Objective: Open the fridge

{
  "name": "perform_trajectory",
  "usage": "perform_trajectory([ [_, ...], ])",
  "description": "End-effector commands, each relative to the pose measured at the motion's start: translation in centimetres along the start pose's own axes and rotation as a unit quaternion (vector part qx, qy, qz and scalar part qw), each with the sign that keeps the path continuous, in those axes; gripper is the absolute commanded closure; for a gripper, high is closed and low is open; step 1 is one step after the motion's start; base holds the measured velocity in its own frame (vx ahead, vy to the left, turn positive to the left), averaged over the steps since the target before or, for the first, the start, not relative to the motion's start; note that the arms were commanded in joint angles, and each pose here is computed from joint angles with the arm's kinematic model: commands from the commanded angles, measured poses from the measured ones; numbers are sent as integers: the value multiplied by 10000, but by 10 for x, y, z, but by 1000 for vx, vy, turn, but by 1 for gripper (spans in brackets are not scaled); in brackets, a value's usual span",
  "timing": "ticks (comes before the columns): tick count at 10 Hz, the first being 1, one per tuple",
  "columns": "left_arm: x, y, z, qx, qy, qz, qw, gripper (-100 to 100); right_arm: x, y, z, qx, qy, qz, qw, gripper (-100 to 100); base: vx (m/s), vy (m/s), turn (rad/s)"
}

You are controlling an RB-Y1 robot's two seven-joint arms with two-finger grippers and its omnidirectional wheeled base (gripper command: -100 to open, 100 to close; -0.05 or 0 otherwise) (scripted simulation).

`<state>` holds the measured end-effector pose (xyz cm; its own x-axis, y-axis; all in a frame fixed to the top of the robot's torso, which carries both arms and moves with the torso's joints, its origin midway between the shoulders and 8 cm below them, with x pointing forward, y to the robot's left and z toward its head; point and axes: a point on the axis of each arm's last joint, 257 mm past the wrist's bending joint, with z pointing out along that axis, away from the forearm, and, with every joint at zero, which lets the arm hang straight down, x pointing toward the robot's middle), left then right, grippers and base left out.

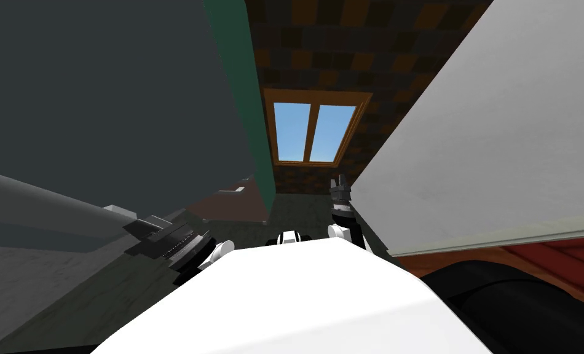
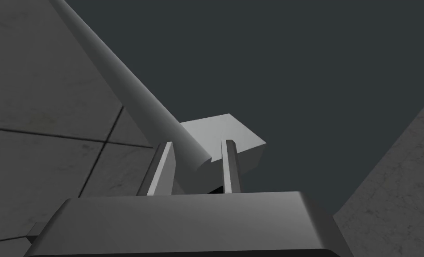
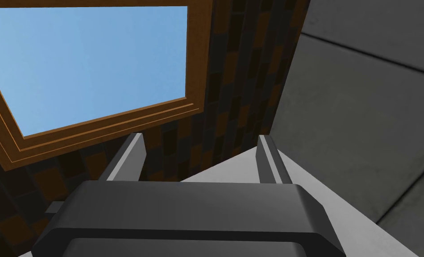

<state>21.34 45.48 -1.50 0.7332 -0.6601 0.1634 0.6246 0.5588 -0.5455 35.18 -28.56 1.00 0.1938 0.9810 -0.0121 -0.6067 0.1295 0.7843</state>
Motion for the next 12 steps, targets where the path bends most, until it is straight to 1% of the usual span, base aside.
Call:
perform_trajectory([
  [1,-2,-7,11,-30,-37,-5,10000,-100,0,0,0,-1,1,0,10000,0,6,21,-35],
  [8,-3,-25,36,-94,-74,-42,9999,-100,0,0,0,0,1,-2,10000,0,9,22,-7],
  [9,-2,-19,32,-133,-63,-50,9999,-100,0,0,0,0,1,-2,10000,0,8,4,-13],
  [10,-2,-18,32,-151,-56,-50,9999,0,0,0,0,0,1,-2,10000,0,8,2,-15],
  [12,-1,-16,31,-182,-49,-54,9998,0,0,0,0,0,1,-2,10000,0,3,0,-6],
])
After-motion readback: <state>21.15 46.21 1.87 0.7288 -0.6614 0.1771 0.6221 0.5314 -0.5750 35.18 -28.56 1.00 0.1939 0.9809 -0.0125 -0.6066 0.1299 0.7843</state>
